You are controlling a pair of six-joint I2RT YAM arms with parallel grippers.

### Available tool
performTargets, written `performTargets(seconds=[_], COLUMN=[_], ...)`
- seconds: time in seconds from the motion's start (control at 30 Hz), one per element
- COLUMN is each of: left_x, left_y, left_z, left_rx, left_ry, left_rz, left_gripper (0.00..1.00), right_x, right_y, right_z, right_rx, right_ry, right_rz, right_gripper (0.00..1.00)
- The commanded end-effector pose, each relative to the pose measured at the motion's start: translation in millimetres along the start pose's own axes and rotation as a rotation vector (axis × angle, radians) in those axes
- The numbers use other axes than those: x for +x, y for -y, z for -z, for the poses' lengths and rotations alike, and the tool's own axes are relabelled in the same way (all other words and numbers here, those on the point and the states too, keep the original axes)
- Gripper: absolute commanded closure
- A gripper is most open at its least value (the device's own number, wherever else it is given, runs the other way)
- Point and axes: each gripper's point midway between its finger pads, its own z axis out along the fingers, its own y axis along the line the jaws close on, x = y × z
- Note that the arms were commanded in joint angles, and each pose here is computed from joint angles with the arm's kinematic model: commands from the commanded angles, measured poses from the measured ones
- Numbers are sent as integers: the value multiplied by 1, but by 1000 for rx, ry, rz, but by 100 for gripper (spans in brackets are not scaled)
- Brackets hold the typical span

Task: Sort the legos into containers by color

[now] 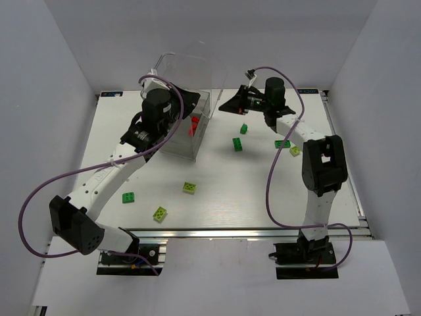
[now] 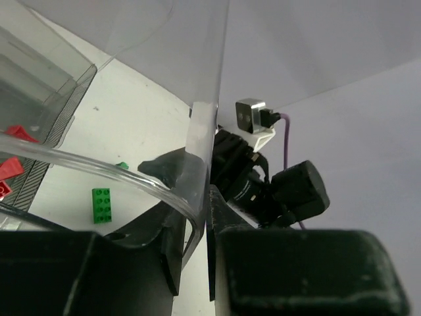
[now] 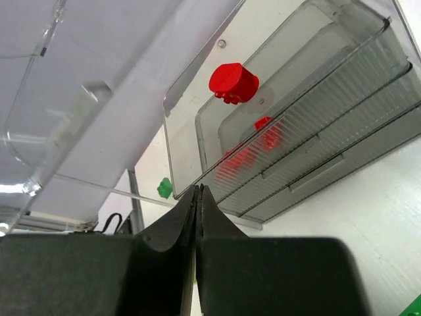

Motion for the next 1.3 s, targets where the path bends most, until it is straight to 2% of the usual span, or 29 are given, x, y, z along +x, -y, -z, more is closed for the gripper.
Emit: performTargets(seconds=[0.0,0.07,0.27,0.37,0.5,0.53,0.7,0.73,0.97,1.1,1.2,1.23,1.27], left_x=[-24,-22,-19,-19,-17,-15,-5,0,11,7,14,16,16], left_y=[24,22,22,20,18,17,18,16,27,32,11,1,-6], left_z=[16,16,16,16,17,18,29,33,59,81,98,108,113], left_rx=[38,38,44,34,24,21,4,-7,-38,-47,-137,-181,-205], left_ry=[39,33,29,25,16,7,-43,-74,-213,-254,-312,-334,-335], left_rz=[34,39,54,53,54,54,50,53,64,43,-6,-24,-36], left_gripper=[72,72,72,67,38,27,11,2,2,2,2,2,2], right_x=[-18,-32,-55,-58,-58,-57,-59,-59,-56,-53,-51,-55,-53], right_y=[-21,-28,-30,-38,-41,-39,-45,-45,-45,-34,-19,-6,1], right_z=[0,-6,-22,-19,-17,-16,-13,-13,-12,-13,-16,-16,-15], right_rx=[-18,-36,-90,-117,-124,-120,-131,-130,-122,-75,16,75,128], right_ry=[11,39,81,96,95,94,99,100,91,81,67,82,61], right_rz=[120,118,-25,-51,-52,-59,-61,-61,-54,-38,-5,54,44], right_gripper=[100,100,100,100,100,100,100,100,100,100,100,100,96])
